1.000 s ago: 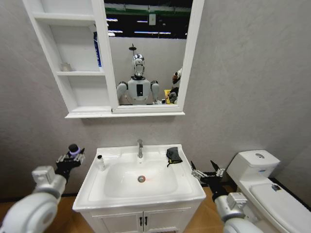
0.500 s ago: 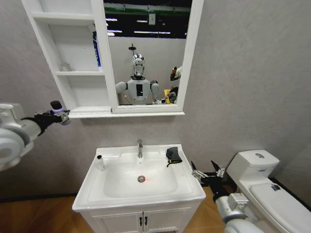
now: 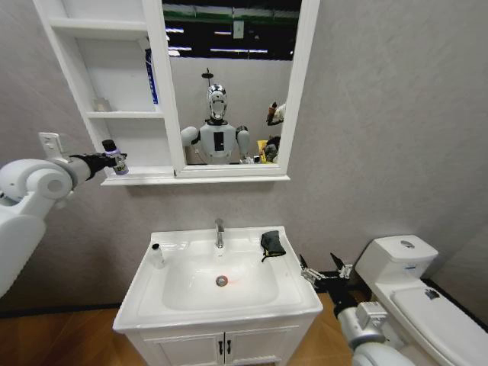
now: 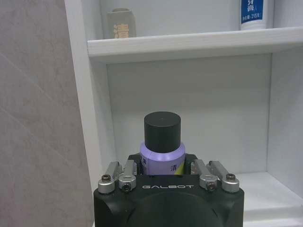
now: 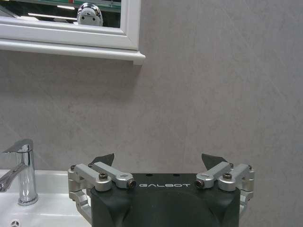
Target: Move facial cleanser and shampoo from washbasin to cabinet, then wipe washbasin with towel.
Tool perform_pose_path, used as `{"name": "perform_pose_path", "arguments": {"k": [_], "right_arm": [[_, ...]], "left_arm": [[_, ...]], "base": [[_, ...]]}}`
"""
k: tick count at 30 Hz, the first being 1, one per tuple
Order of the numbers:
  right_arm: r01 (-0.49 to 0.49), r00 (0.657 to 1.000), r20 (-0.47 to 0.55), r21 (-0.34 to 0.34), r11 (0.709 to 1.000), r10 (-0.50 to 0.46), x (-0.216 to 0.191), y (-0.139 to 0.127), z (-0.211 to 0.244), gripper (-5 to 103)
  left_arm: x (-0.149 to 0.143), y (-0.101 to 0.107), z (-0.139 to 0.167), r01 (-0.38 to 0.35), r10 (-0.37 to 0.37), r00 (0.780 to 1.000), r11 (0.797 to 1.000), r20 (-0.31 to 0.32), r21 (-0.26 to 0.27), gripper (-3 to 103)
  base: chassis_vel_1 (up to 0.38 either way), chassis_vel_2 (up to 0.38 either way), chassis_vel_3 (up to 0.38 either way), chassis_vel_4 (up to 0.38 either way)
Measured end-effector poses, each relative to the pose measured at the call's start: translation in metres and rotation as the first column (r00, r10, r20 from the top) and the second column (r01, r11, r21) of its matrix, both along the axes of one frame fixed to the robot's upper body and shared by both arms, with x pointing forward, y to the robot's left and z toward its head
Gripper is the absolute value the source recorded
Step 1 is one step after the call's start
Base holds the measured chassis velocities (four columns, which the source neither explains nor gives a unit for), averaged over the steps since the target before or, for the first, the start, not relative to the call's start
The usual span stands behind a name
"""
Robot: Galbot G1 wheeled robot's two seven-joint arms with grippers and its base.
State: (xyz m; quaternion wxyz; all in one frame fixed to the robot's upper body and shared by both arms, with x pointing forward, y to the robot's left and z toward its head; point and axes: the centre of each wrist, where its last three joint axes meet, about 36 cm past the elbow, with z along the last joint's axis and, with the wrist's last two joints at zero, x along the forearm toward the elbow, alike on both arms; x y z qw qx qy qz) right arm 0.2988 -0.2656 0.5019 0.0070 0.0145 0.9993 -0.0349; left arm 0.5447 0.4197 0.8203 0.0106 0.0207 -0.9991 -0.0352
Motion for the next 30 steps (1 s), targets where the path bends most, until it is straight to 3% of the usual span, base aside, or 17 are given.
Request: {"name": "perform_pose_path", "arguments": {"k": [13,27,30], "right_arm": [[0.015,1.000,-0.006,0.001,1.000,-0.015,-0.003,-0.004,-0.006,100],[0.019,1.000,0.013,-0.003,1.000,-0.019,-0.001,-0.007,0.002,100],[0.023,1.000,0.012,-0.003,1.000,-0.023,-0.001,-0.008,0.003,100]], "left_arm": [[0.051,-0.011,0.014,-0.007,0.007,0.999,1.000,-0.037,0.017,43],[0.070,-0.005,0.001,-0.036,0.036,0.998,0.999,-0.060,0.004,41],[0.077,-0.012,-0.004,-0.038,0.038,0.998,0.999,-0.055,0.003,57]], "base": [[0.000,0.000,0.000,0.000],[0.000,0.000,0.000,0.000],[0.000,0.000,0.000,0.000]]}}
